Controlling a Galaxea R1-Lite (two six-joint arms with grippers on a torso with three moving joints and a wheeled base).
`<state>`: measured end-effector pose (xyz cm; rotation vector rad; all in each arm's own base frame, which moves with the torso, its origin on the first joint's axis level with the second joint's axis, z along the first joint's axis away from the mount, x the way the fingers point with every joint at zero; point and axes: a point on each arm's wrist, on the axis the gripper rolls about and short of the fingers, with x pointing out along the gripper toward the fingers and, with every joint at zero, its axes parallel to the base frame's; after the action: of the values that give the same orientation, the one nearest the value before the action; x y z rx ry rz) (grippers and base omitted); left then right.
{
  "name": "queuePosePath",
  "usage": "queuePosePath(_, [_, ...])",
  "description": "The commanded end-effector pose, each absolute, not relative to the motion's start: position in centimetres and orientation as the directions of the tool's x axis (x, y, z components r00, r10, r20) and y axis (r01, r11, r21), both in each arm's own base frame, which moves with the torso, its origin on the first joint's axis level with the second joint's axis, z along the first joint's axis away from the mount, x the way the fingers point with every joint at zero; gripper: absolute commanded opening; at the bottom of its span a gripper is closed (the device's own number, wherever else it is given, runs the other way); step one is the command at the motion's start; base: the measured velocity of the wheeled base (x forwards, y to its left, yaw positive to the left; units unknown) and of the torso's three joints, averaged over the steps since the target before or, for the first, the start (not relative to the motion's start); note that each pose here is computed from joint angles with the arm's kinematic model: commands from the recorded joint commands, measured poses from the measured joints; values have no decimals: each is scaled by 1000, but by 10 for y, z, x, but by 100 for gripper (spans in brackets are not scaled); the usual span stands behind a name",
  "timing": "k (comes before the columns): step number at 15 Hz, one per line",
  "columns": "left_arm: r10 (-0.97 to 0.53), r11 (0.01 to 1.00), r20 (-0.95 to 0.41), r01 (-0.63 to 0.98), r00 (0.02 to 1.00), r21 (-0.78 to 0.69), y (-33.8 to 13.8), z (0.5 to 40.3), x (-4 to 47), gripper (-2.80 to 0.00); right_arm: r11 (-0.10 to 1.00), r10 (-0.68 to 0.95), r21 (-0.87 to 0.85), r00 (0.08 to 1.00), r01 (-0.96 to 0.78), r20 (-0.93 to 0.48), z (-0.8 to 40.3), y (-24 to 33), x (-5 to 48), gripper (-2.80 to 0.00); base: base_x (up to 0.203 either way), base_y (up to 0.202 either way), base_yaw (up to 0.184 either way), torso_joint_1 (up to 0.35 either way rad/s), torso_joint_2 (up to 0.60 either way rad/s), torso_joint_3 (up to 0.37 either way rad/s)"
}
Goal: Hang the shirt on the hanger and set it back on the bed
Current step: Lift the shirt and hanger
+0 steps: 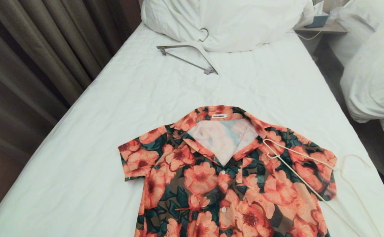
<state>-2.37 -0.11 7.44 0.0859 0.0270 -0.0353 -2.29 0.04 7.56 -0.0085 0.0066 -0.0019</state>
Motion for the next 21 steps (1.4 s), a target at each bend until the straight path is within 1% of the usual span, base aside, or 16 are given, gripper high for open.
queuePosePath(1, [-34,996,-28,36,999,86,-1,74,-24,-280,1000,-2,-9,1000,1,-6,76,0,-23,-280,0,0,0,0,0,0])
queuePosePath(5, [-34,996,-29,36,999,86,-1,74,-24,-280,999,8,-43,1000,-8,-15,77,1,-23,-280,0,0,0,0,0,0])
queuePosePath(7, [-34,996,-29,36,999,86,-1,74,-24,-280,997,62,-35,998,-63,-17,96,2,-22,-280,0,0,0,0,0,0])
queuePosePath(9, [-34,996,-29,36,999,86,-1,74,-24,-280,992,118,60,990,-113,-75,122,3,-12,-280,0,0,0,0,0,0])
queuePosePath(12, [-34,996,-29,36,999,86,-1,74,-24,-280,961,152,263,958,-86,-243,155,3,26,-280,0,0,0,0,0,0])
queuePosePath(14, [-34,996,-29,36,999,86,-1,74,-24,-280,922,172,386,899,-4,-402,163,4,65,-280,0,0,0,0,0,0])
queuePosePath(16, [-34,996,-29,36,999,86,-1,74,-24,-280,880,201,466,820,89,-536,158,1,108,-280,0,0,0,0,0,0])
queuePosePath(18, [-34,996,-29,36,999,86,-1,74,-24,-280,827,244,535,745,175,-621,146,-10,147,-280,0,0,0,0,0,0])
queuePosePath(21, [-34,996,-29,36,999,86,-1,74,-24,-280,770,283,573,656,280,-700,117,-40,185,-280,0,0,0,0,0,0])
